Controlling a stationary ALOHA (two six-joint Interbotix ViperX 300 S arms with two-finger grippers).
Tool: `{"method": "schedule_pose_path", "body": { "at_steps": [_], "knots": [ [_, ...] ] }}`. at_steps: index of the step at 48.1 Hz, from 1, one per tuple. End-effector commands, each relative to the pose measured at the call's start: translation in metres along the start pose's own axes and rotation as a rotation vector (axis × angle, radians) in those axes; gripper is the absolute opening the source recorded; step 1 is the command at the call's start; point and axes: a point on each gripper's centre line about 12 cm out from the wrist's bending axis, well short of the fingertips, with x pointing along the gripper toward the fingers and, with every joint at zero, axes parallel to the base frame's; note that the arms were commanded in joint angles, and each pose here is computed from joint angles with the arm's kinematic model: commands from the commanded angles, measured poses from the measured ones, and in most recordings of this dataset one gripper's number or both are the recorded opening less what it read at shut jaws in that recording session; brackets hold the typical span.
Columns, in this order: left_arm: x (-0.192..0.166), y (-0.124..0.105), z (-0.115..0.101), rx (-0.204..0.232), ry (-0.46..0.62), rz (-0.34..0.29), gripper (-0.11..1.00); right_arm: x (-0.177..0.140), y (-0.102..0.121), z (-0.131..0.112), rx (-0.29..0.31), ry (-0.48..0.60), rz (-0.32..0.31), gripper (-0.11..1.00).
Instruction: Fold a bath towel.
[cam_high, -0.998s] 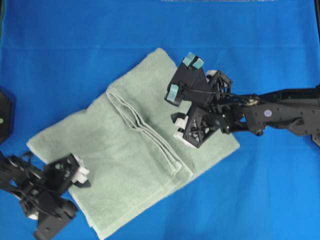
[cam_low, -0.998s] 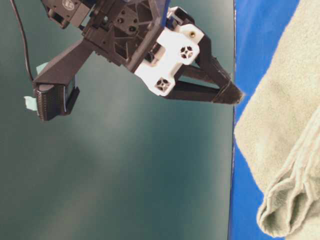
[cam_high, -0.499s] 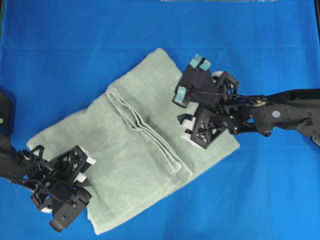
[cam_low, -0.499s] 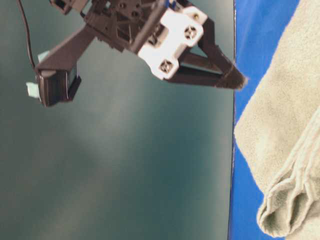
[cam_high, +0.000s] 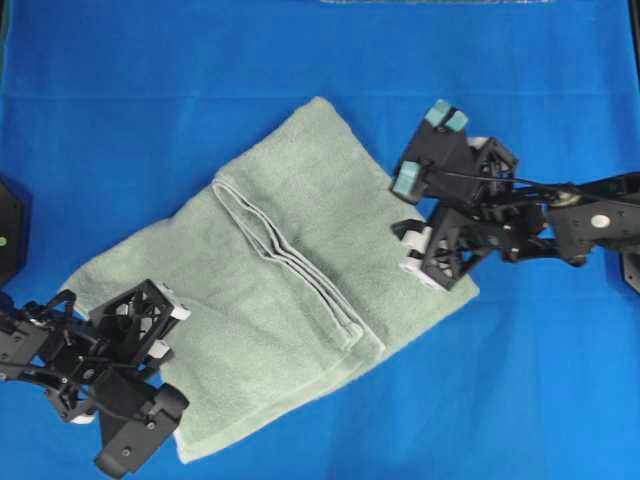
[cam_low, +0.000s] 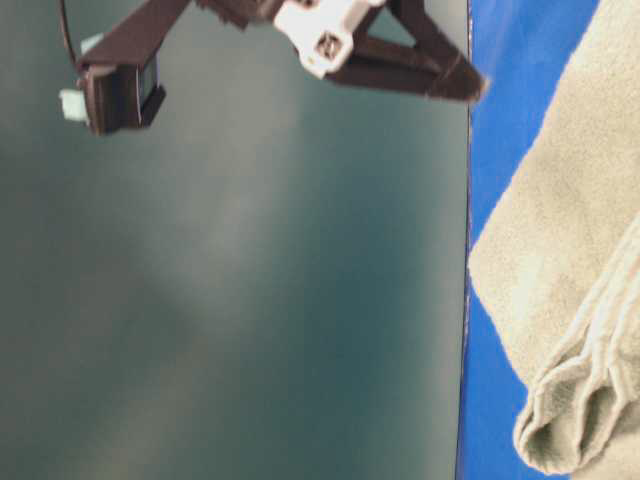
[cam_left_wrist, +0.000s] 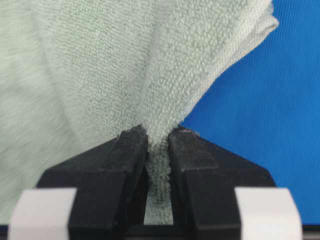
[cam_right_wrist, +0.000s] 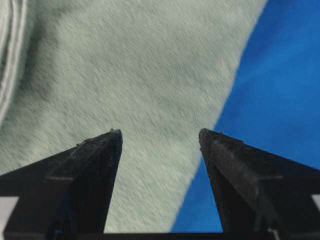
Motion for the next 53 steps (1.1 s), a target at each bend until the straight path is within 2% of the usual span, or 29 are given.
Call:
{"method": "schedule_pose_path", "body": {
  "at_steps": [1,5,8,11,13,14,18,20,21,25,28,30,33,38,43,48,53],
  "knots": [
    [-0.018,0.009,0.007,0.017,-0.018,0.02,0.07,-0.012,-0.002,0.004,0.013,-0.03,0.018,0.64],
    [-0.017,0.016,0.005,0.048,-0.01,0.028,0.07,-0.015,-0.006,0.0,0.017,-0.029,0.019,0.64],
    [-0.015,0.032,0.003,0.021,-0.001,0.05,0.07,-0.017,-0.009,-0.004,0.017,-0.028,0.018,0.64],
    [-0.013,0.059,0.002,-0.005,0.013,0.102,0.07,-0.018,-0.012,-0.006,0.015,-0.027,0.015,0.64],
    [-0.012,0.074,0.003,0.093,0.026,0.123,0.07,-0.019,-0.013,-0.007,0.017,-0.027,0.016,0.64],
    [-0.012,0.082,0.005,0.114,0.028,0.137,0.07,-0.02,-0.014,-0.008,0.016,-0.029,0.017,0.64],
    [-0.011,0.126,0.017,0.122,0.02,0.211,0.07,-0.022,-0.016,-0.011,0.016,-0.029,0.017,0.64],
    [-0.009,0.147,0.023,0.166,0.022,0.237,0.07,-0.023,-0.017,-0.012,0.015,-0.031,0.018,0.64],
    [-0.008,0.162,0.028,0.208,0.025,0.255,0.07,-0.023,-0.018,-0.012,0.014,-0.031,0.017,0.64],
    [0.001,0.2,0.036,0.335,0.049,0.283,0.07,-0.026,-0.021,-0.014,0.009,-0.036,0.017,0.64],
    [0.013,0.223,0.043,0.414,0.058,0.288,0.07,-0.027,-0.022,-0.016,0.006,-0.037,0.017,0.64],
    [0.02,0.236,0.048,0.442,0.055,0.283,0.07,-0.027,-0.024,-0.018,0.006,-0.037,0.015,0.64],
    [0.036,0.252,0.056,0.43,0.031,0.266,0.07,-0.028,-0.025,-0.02,0.004,-0.037,0.018,0.64],
    [0.054,0.265,0.061,0.354,-0.009,0.232,0.07,-0.031,-0.029,-0.024,0.003,-0.039,0.019,0.64],
    [0.063,0.267,0.06,0.315,-0.029,0.209,0.07,-0.034,-0.032,-0.028,-0.001,-0.042,0.02,0.64],
    [0.064,0.267,0.061,0.284,-0.066,0.217,0.07,-0.036,-0.035,-0.029,-0.014,-0.054,0.017,0.64],
    [0.064,0.269,0.061,0.216,-0.118,0.237,0.08,-0.037,-0.036,-0.027,-0.03,-0.069,0.013,0.64]
  ]
}}
